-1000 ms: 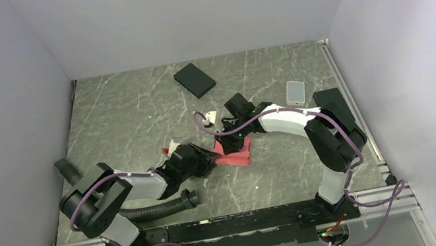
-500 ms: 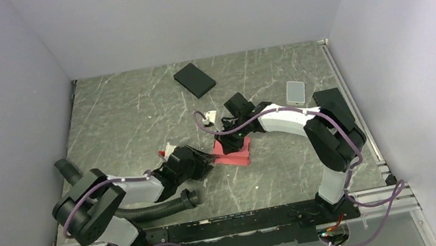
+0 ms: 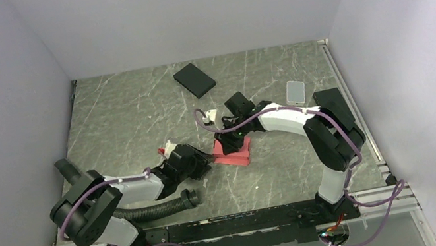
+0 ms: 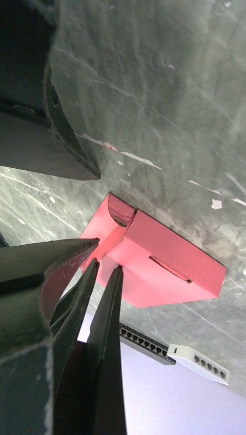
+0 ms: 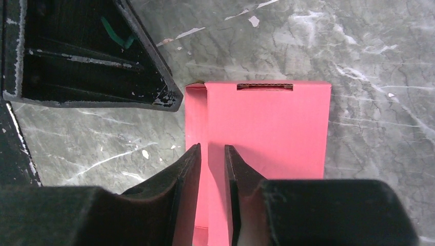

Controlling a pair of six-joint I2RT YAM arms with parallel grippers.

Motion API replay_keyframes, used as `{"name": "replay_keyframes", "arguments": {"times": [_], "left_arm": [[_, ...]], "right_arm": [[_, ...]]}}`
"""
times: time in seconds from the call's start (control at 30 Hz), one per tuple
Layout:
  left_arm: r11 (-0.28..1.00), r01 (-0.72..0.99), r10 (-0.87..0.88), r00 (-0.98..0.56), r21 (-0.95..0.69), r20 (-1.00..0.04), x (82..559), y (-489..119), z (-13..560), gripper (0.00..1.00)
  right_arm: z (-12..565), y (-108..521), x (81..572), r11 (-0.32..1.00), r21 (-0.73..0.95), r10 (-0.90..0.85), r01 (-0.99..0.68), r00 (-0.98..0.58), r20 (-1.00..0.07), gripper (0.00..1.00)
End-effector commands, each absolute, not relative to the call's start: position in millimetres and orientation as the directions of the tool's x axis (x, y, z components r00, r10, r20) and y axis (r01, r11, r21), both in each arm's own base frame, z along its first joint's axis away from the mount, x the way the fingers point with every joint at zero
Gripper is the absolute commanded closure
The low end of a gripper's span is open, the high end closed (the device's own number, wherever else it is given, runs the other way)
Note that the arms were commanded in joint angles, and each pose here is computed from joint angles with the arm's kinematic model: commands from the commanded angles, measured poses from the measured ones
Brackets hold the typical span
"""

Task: Fold the paper box
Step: Pick up the paper box from the center of the board.

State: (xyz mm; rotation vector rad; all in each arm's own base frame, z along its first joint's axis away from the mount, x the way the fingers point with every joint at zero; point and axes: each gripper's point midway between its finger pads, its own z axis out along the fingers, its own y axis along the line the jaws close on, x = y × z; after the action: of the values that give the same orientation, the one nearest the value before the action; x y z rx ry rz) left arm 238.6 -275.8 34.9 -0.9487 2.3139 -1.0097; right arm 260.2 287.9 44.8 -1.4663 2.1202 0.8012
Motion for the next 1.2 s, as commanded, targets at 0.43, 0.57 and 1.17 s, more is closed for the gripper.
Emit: {"name": "replay_keyframes", "arguments": {"times": [0.43,0.57,1.17], "left_arm": [[0.645,-0.262,-0.611,-0.741,-0.718,-0.279,242,-277,43,0.49],[0.654,-0.252,-0.6,-0.747,-0.713,-0.286,242,-277,46,0.5],[0.648,-0.209,-0.571,-0.77,-0.733,-0.285,246,-283,58,0.49]], "right_arm": [[103,287,269,0.234,0.192,-0.616,-0.953,-0.298,-0.729,0.52],[105,277,282,0.267,0.144,-0.618,-0.953,-0.284,-0.733,0.43],[53,270,277,0.267,0.218,-0.71,-0.939,-0.344,-0.614,0.71]]}}
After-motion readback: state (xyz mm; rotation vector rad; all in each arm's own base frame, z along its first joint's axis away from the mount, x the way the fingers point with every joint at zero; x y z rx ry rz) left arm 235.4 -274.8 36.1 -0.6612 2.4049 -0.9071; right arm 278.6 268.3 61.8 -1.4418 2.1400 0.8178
